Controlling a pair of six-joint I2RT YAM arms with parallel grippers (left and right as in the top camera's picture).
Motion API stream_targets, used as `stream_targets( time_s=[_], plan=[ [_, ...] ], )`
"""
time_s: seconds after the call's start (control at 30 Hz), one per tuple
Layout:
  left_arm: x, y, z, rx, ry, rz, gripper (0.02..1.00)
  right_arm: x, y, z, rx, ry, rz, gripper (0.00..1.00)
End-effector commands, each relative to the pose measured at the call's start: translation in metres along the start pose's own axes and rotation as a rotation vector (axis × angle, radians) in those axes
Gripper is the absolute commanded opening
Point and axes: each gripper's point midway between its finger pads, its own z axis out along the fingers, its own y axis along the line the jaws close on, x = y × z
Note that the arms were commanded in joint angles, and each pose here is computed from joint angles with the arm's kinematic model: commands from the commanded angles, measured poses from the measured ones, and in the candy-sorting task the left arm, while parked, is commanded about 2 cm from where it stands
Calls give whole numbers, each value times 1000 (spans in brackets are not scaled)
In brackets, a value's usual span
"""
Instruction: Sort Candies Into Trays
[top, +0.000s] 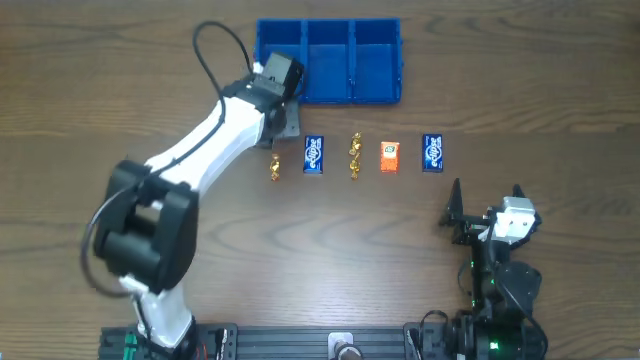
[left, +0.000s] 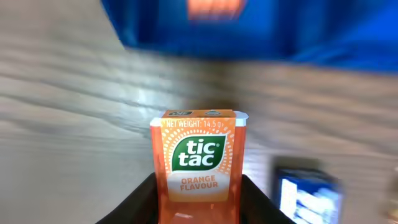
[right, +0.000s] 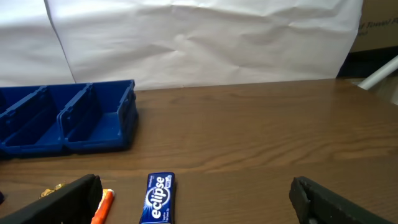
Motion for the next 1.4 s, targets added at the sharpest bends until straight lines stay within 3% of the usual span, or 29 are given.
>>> stream_targets(
  time_s=[0.03,0.13,0.27,0.63,1.03,1.1,1.13,1.17,1.23,1.4],
  plan=[
    [-92,-13,-103,-14,-325,-8,310,2,3,0,-14,3,-12,1000],
    [-127,-17,-123,-9,-414,-15,305,2,3,0,-14,3,-12,1000],
    [-145,-9,-111,-23,-427,-46,301,2,3,0,-14,3,-12,1000],
    [-139,-5,-26,-30,-317,-44,343,2,3,0,-14,3,-12,1000],
    [-139,-3,-20,-21,-303,-54,375,2,3,0,-14,3,-12,1000],
    [-139,-3,-18,-21,-301,-54,441,2,3,0,-14,3,-12,1000],
    [-138,-3,-18,-21,-300,-53,722,2,3,0,-14,3,-12,1000],
    [-138,-3,-18,-21,-300,-53,855,2,3,0,-14,3,-12,1000],
    [-139,-4,-18,-19,-300,-54,1000,2,3,0,-14,3,-12,1000],
    [-142,-17,-22,46,-308,-48,998,2,3,0,-14,3,-12,1000]
  ],
)
